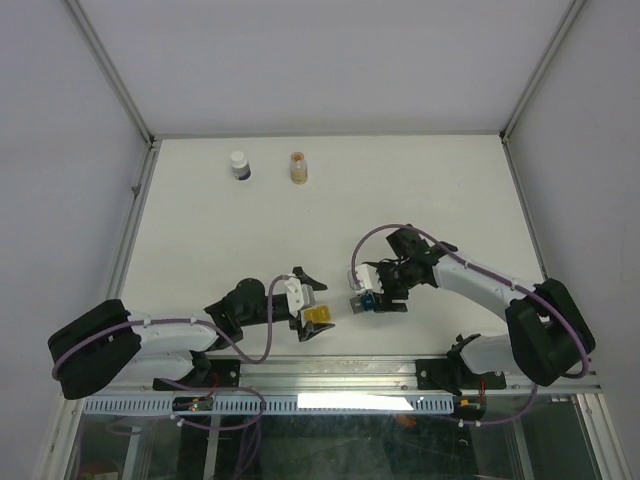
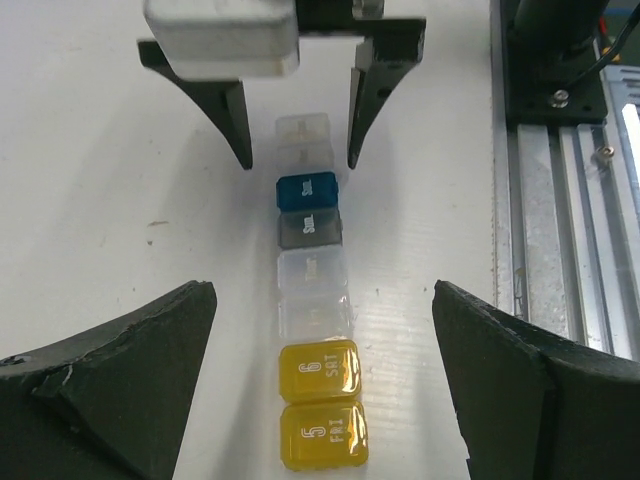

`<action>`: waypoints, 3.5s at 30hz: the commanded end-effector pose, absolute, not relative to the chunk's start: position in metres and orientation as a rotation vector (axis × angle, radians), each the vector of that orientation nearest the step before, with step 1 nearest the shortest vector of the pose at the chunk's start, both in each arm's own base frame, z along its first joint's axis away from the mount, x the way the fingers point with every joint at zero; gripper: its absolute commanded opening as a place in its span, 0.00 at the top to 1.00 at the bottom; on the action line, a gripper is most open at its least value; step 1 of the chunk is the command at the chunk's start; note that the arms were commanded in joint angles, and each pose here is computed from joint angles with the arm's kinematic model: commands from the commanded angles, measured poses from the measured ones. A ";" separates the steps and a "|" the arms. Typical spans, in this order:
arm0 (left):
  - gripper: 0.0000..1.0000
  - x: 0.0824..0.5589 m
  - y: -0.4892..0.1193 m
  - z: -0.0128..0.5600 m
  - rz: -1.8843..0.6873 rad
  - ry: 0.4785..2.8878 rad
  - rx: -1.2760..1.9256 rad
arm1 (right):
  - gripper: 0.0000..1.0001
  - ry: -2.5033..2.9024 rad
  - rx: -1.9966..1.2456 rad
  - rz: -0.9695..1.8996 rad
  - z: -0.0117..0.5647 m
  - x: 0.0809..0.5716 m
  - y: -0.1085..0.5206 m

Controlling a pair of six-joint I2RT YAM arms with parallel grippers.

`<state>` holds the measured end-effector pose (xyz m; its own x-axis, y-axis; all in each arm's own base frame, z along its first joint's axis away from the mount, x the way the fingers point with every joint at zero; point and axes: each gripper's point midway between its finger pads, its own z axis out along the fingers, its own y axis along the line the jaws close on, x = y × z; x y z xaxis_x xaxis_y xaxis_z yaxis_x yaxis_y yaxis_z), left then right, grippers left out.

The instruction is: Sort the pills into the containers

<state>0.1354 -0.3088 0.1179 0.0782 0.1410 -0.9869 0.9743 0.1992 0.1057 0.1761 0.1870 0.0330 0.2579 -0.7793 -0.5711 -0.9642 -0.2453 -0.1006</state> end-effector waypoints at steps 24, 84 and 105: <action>0.24 0.161 -0.380 0.067 -0.846 1.415 1.285 | 0.23 1.333 -1.992 0.801 0.066 0.174 0.177; 0.72 0.161 -0.377 0.041 -0.820 1.550 1.307 | 0.54 1.321 -2.049 0.768 0.033 0.171 0.188; 0.88 0.153 -0.375 0.038 -0.836 1.535 1.371 | 0.80 1.562 -1.884 0.997 0.051 0.174 0.193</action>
